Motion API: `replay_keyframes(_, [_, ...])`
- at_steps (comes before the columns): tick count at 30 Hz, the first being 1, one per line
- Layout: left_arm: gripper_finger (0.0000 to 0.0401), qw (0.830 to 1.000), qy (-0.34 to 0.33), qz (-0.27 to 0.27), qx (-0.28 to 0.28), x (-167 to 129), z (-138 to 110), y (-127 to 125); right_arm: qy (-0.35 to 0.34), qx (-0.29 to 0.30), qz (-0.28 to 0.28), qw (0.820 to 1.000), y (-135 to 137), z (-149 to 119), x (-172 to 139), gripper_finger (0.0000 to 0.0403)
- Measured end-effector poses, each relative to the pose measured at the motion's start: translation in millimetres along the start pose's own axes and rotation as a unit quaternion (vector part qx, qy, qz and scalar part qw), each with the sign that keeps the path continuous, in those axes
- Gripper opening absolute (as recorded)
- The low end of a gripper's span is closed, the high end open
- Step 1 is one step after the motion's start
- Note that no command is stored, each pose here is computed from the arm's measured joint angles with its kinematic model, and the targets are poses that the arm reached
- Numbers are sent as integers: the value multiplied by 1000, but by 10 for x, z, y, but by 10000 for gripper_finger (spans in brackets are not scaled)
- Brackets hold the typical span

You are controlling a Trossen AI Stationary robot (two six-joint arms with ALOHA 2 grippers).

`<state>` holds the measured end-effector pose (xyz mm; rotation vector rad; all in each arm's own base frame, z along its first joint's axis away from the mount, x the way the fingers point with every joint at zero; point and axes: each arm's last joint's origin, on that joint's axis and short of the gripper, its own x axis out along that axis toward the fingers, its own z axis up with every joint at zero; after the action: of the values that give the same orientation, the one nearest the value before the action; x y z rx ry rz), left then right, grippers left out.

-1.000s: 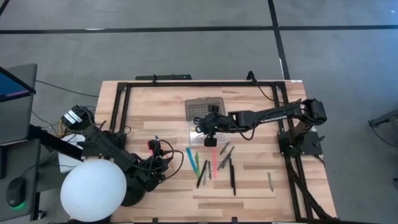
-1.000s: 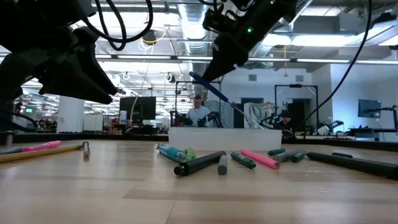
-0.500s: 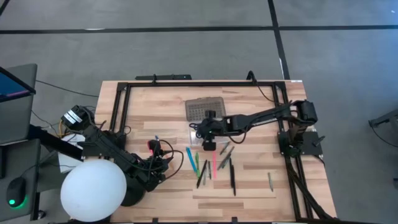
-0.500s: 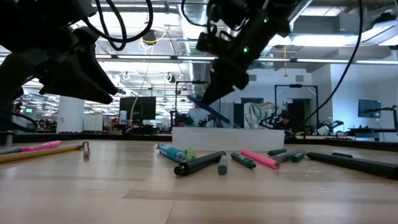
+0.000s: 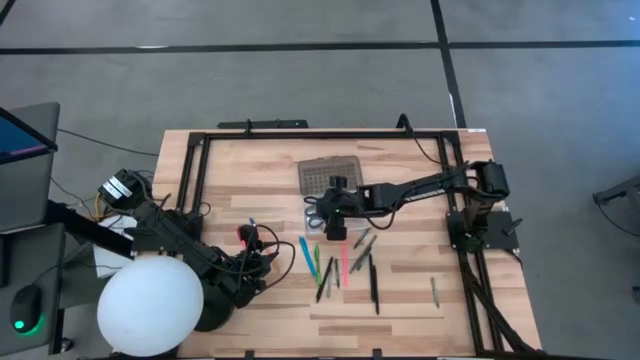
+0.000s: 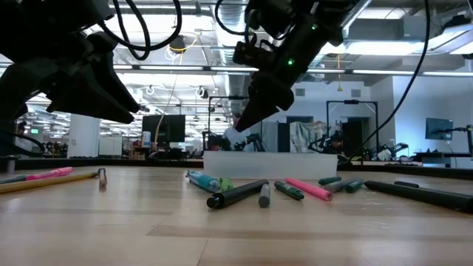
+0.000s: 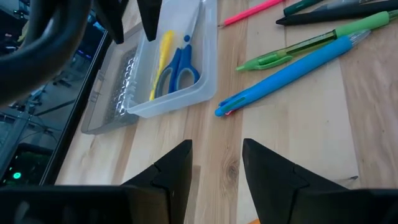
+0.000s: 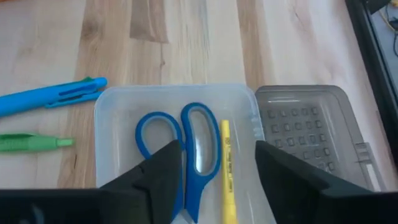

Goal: Pick & place school supplies into a supply box
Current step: Put the orange pencil into the supply box

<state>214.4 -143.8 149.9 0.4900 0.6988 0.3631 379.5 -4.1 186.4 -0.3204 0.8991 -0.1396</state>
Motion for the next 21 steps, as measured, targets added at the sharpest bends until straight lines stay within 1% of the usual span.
replay_keyframes(4, [137, 1000, 4, -13, 12, 0, -1, -7, -5, -26, 1, 1000, 10, 34, -115, 209])
replay_keyframes(6, [137, 999, 11, -31, 31, 0, -7, -17, 7, -39, 9, 999, 28, 21, -232, 208])
replay_keyframes(8, [137, 996, 21, -63, 58, 6, -12, -29, -1, -44, 18, 999, 48, 49, -348, 204])
replay_keyframes(9, [137, 993, 29, -83, 77, 14, -19, -31, 4, -48, 25, 999, 61, 43, -419, 202])
replay_keyframes(11, [137, 986, 46, -125, 96, 48, -21, -24, 2, -54, 41, 998, 110, 51, -540, 197])
replay_keyframes(15, [137, 974, 86, -181, 105, 169, -37, 54, 2, -72, 71, 995, 249, 52, -769, 187])
replay_keyframes(19, [137, 966, 134, -196, 105, 306, -84, 186, -14, -84, 87, 993, 398, 75, -961, 177])
replay_keyframes(21, [137, 959, 165, -206, 104, 360, -127, 254, -19, -90, 97, 991, 487, 77, -1043, 172])
